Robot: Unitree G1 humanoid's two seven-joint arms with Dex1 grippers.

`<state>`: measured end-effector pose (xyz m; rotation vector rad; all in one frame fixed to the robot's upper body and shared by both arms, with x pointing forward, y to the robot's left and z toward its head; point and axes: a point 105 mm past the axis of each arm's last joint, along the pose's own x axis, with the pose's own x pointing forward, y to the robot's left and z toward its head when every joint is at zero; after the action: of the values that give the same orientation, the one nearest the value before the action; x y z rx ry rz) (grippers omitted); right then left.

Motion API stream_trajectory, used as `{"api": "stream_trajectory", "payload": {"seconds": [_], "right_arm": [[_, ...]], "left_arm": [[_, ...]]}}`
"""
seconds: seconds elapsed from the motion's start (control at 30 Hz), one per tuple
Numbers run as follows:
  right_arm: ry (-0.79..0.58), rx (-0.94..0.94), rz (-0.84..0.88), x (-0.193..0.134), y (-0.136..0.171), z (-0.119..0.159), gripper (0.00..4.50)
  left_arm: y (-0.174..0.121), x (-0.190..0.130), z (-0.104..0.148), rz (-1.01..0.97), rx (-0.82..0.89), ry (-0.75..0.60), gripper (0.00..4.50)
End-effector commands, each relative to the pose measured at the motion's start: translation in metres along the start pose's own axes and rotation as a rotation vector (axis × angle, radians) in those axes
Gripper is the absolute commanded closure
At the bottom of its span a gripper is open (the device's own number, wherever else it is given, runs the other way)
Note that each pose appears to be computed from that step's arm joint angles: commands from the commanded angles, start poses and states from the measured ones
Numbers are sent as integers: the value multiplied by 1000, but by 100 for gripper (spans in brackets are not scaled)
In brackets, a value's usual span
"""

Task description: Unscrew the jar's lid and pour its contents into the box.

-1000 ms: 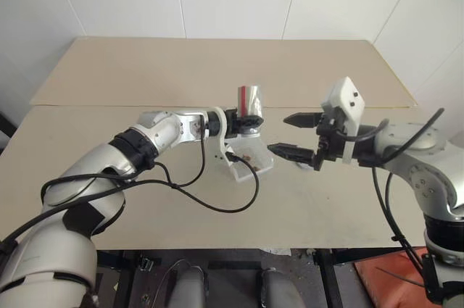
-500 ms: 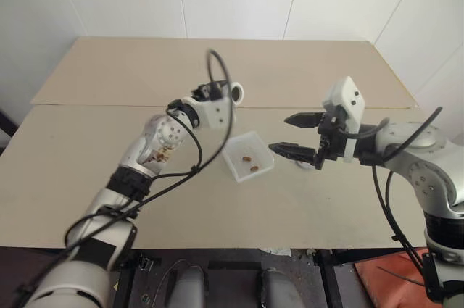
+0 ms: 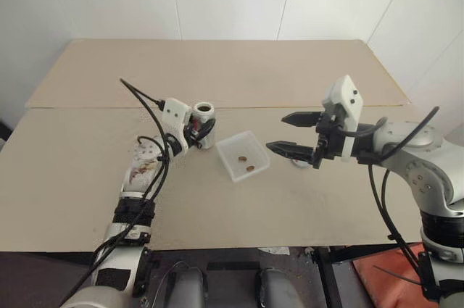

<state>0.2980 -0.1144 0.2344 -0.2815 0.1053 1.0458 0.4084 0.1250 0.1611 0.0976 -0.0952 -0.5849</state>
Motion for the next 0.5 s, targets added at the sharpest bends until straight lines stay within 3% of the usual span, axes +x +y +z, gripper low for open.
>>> {"api": "stream_trajectory", "payload": {"seconds": [0.03, 0.17, 0.4, 0.5], "right_arm": [[-45, -50, 0, -5, 4, 14, 2], [-48, -50, 4, -5, 7, 14, 2], [-53, -48, 9, -3, 8, 13, 0], [-52, -48, 10, -2, 8, 12, 0]], "left_arm": [[-1, -2, 5, -8, 42, -56, 249], [-3, -6, 0, -17, 44, -48, 249], [-8, -17, -3, -46, 84, -41, 14], [-10, -31, -5, -70, 126, -23, 6]]}}
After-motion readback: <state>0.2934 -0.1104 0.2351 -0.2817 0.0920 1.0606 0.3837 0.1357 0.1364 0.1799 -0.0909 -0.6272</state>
